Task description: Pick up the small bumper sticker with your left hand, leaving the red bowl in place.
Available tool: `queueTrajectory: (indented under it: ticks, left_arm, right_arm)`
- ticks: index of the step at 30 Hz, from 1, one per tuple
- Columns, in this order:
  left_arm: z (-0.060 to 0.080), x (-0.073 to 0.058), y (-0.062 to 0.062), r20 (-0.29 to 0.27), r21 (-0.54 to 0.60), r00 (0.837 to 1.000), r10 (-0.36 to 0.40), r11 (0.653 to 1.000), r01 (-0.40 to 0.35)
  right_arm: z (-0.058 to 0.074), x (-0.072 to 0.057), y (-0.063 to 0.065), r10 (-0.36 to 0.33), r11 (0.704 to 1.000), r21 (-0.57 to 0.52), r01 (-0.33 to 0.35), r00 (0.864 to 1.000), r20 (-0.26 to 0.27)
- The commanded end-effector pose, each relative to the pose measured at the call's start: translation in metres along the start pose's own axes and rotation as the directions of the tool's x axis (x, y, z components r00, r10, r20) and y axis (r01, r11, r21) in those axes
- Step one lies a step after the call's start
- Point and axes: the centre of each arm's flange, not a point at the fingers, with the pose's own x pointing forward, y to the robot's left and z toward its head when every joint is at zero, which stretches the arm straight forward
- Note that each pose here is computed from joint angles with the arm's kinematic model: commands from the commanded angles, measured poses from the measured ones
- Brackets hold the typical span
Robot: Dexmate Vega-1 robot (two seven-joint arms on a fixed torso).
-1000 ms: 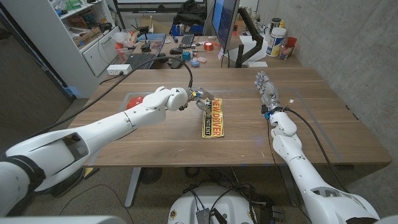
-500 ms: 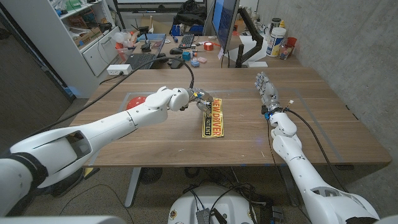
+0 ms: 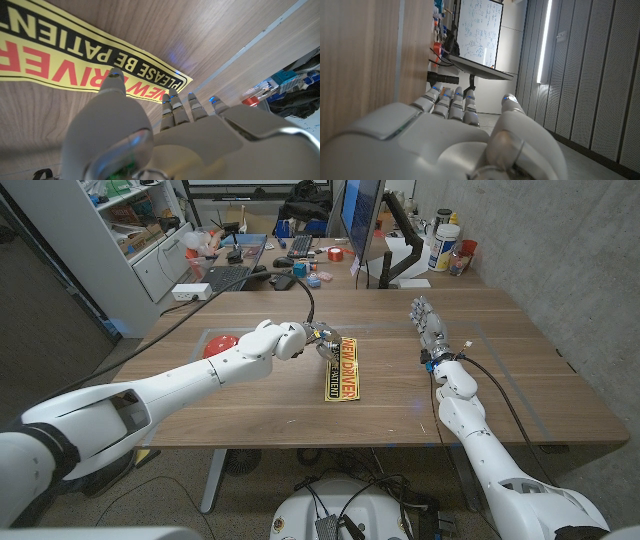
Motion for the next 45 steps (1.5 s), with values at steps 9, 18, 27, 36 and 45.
queueTrajectory:
  ticks: [9, 18, 27, 36, 45]
  left_arm:
    - [0.007, 0.009, -0.005, -0.004, 0.009, 1.0, -0.018, 1.0, 0.018]
    - [0.006, 0.018, -0.01, -0.004, 0.009, 0.999, -0.043, 0.999, 0.043]
    - [0.004, 0.025, -0.015, -0.002, -0.002, 0.998, -0.059, 0.998, 0.059]
    - [0.003, 0.025, -0.019, 0.012, -0.031, 1.0, 0.006, 0.999, -0.006]
    - [0.002, 0.024, -0.018, 0.007, -0.034, 0.999, 0.035, 0.999, -0.035]
  right_arm:
    - [-0.003, 0.001, -0.002, 0.0, 1.0, 0.009, 0.0, 1.0, 0.001]
    - [-0.006, 0.0, -0.002, -0.007, 1.0, 0.012, 0.007, 1.0, -0.006]
    - [-0.008, 0.001, -0.002, -0.013, 1.0, 0.014, 0.013, 1.0, -0.009]
    - [-0.01, 0.003, 0.001, -0.011, 1.0, 0.016, 0.011, 1.0, -0.015]
    - [-0.012, 0.005, 0.002, -0.011, 1.0, 0.019, 0.011, 1.0, -0.017]
